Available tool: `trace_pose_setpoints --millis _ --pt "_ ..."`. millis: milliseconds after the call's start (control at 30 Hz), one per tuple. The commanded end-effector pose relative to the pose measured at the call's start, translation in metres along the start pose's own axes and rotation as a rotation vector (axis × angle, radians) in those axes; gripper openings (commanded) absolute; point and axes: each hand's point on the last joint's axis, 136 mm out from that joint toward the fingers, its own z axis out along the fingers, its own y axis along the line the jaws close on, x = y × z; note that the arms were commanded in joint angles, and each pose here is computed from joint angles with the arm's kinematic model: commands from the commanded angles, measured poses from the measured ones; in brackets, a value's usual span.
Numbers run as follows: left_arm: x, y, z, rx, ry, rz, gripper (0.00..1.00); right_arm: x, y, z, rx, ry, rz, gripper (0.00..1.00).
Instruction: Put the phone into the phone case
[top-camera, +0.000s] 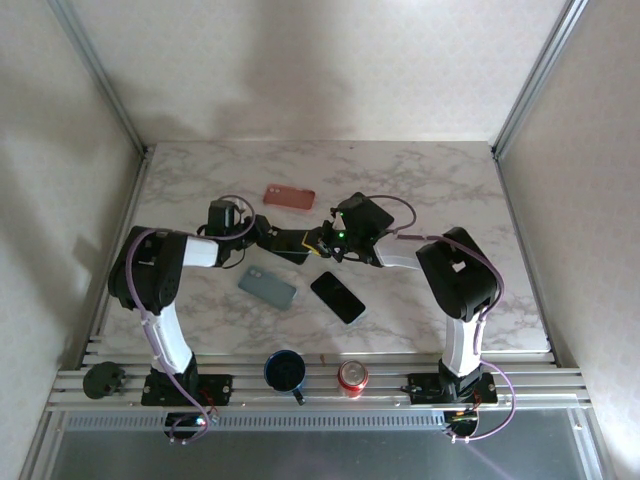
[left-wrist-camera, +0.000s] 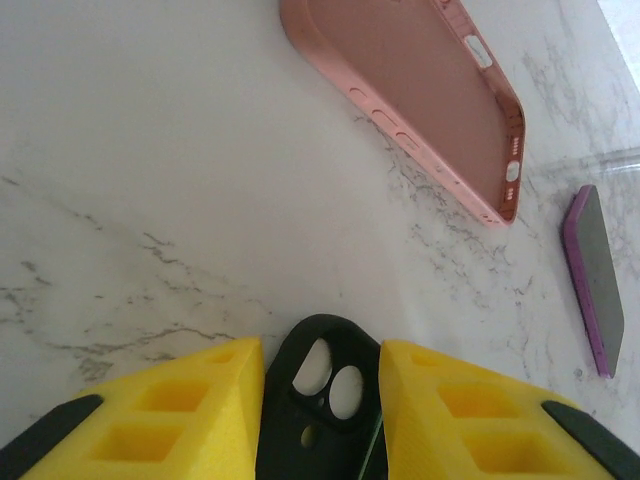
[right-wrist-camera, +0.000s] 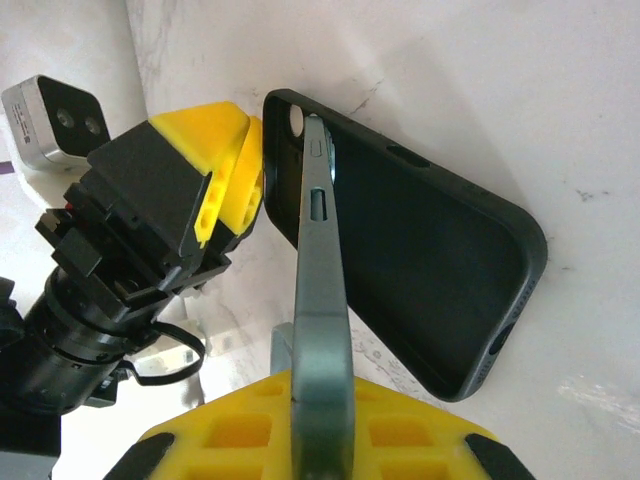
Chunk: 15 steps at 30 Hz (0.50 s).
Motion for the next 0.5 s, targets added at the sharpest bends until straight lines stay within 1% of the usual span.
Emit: trace_pose_setpoints --millis 0,467 --pt "0.008 0.004 0.003 0.008 0.02 -0.006 0.35 -0.007 0.01 0.007 -0.022 -0.023 -0.005 0.0" --pt "0.019 0.001 0.01 0.023 0.046 -0.009 0.35 -0.012 0.007 0.023 -0.018 -0.012 0.005 0.0"
